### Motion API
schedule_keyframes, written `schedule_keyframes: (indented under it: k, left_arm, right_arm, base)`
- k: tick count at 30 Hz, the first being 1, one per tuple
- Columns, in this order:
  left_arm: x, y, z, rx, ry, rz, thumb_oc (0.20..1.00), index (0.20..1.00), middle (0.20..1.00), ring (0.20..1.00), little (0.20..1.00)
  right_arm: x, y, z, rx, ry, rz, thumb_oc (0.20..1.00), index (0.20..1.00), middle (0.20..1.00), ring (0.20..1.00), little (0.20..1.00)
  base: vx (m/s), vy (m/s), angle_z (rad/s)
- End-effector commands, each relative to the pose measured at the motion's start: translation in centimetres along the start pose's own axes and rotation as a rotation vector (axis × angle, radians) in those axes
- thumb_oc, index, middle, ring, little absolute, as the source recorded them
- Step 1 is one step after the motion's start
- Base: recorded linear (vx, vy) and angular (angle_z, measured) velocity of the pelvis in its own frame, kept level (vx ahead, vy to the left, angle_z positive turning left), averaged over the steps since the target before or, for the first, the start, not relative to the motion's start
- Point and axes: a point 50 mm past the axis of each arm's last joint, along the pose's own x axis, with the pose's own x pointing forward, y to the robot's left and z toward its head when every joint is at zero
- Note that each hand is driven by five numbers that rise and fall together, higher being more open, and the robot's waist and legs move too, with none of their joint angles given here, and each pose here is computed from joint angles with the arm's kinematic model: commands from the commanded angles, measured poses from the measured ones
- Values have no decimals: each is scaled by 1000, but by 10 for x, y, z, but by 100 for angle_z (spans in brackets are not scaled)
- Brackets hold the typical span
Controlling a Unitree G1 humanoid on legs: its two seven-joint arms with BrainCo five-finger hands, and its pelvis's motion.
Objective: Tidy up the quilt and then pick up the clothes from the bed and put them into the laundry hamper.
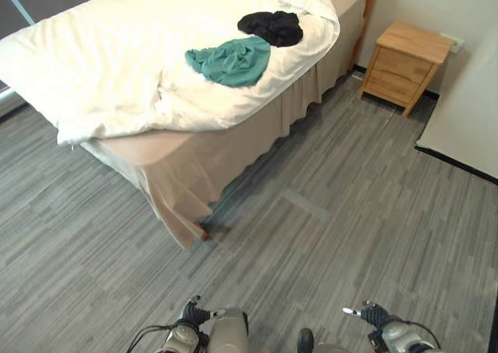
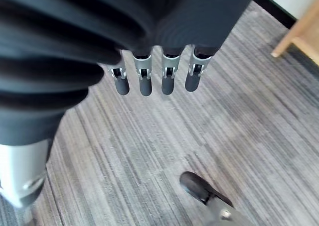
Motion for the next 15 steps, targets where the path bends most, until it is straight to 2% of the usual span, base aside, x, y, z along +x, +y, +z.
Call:
schedule_keyframes:
  k: [1, 7, 10, 15]
  left_arm:
    - [-3, -29, -5, 11, 46, -56, 1000, 1000, 1000, 1000, 1000]
    - [-5, -21, -25, 2, 121, -43, 1000, 1000, 1000, 1000, 1000]
    - [-4, -11, -23, -2, 115, -16, 1000, 1000, 1000, 1000, 1000]
    - [-3, -2, -20, 23, 88, 3, 1000, 1000, 1000, 1000, 1000]
  right_arm:
    - [-4, 3, -26, -16, 68, -1, 1000, 1000, 1000, 1000, 1000]
    - [-3, 20, -10, -3, 11, 60, 1000, 1000, 1000, 1000, 1000]
    - [-3, 25, -2, 5, -25, 71, 1000, 1000, 1000, 1000, 1000]
    - [-4, 25, -7, 0, -9, 65, 1000, 1000, 1000, 1000, 1000]
  base:
    - [502, 0, 20]
    - [484, 33, 17]
    - [329, -60, 116]
    - [378, -260, 101]
